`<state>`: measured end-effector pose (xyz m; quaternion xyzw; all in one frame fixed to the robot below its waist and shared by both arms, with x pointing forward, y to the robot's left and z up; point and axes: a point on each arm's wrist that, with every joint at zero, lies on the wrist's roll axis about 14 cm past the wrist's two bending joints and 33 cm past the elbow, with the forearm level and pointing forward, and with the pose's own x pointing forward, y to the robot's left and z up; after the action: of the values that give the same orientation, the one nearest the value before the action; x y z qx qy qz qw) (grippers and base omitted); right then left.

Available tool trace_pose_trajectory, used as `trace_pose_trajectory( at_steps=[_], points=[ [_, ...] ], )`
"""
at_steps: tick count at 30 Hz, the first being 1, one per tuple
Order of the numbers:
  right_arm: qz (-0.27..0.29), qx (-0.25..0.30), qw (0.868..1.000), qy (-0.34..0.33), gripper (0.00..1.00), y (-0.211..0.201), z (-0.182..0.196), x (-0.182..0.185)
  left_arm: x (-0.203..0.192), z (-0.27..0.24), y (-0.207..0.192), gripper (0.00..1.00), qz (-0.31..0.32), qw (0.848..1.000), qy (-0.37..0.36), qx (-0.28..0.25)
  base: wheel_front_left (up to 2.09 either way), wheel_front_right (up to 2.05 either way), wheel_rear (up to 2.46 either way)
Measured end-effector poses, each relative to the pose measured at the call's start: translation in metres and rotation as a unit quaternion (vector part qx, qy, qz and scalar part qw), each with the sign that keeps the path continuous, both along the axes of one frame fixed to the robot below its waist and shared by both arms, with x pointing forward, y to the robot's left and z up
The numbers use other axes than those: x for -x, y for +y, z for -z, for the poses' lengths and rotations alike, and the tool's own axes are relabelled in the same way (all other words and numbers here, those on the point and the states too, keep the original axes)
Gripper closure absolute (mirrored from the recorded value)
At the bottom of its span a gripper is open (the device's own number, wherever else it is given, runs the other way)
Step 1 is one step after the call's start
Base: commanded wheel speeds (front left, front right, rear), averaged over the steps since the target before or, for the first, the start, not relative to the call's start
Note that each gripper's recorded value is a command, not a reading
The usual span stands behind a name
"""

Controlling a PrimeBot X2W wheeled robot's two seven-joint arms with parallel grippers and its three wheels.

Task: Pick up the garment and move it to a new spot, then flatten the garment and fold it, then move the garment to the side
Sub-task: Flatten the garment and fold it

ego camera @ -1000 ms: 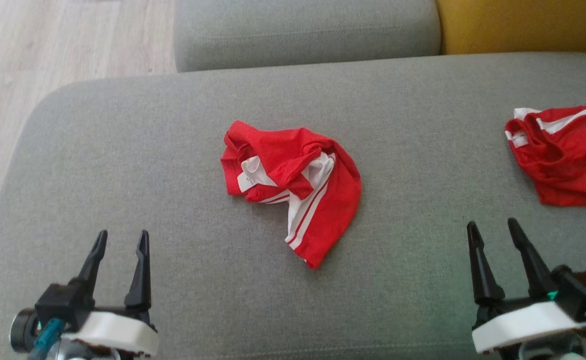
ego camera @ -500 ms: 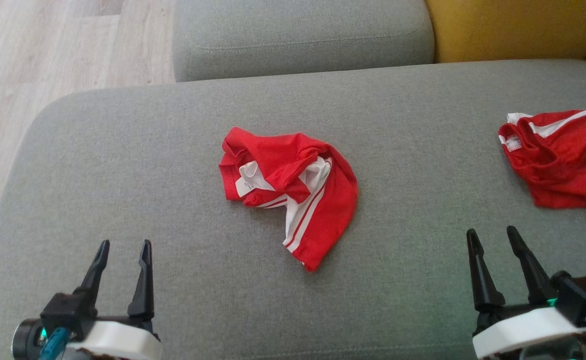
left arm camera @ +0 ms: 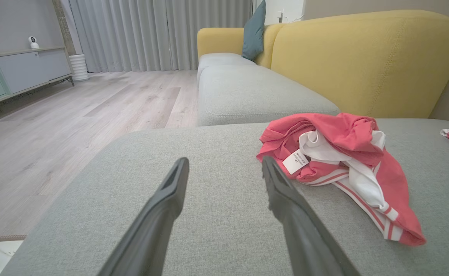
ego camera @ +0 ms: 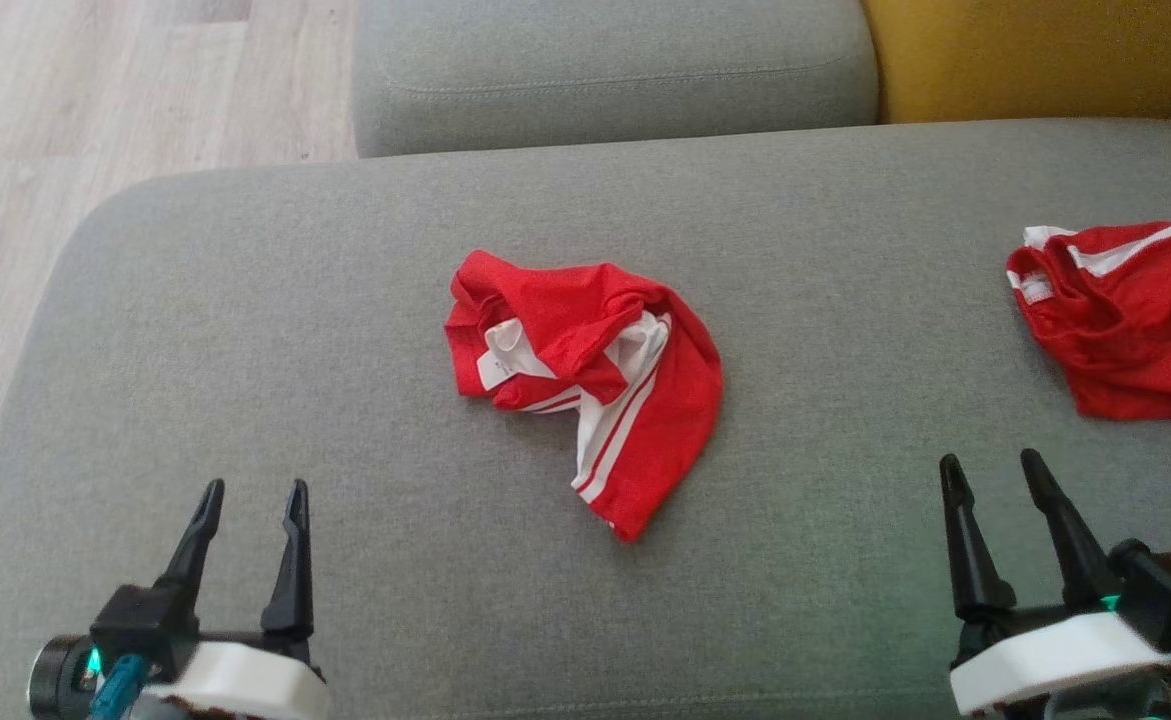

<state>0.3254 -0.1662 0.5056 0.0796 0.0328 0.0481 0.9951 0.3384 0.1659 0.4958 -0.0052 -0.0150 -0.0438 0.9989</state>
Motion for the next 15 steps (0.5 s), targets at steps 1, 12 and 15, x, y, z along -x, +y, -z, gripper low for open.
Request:
trace_pose_trajectory(
  at_steps=[1, 12, 15],
  points=[
    [0.0, 0.0, 1.0, 0.0, 0.0, 0.0, 0.0, -0.001, 0.0, 0.0, 0.0, 0.0, -0.001, 1.0, 0.0, 0.0, 0.0, 0.0, 0.0],
    [-0.173, 0.016, 0.984, 0.047, 0.0, 0.104, 0.016, -0.047, -0.026, -0.014, -0.001, 0.0, -0.003, 1.0, -0.022, 0.004, 0.0, 0.0, 0.0],
    [-0.226, 0.026, 0.973, 0.043, 0.0, 0.137, 0.015, -0.066, -0.035, -0.021, -0.002, 0.0, -0.004, 0.999, -0.033, 0.004, 0.0, 0.0, 0.0]
  ],
)
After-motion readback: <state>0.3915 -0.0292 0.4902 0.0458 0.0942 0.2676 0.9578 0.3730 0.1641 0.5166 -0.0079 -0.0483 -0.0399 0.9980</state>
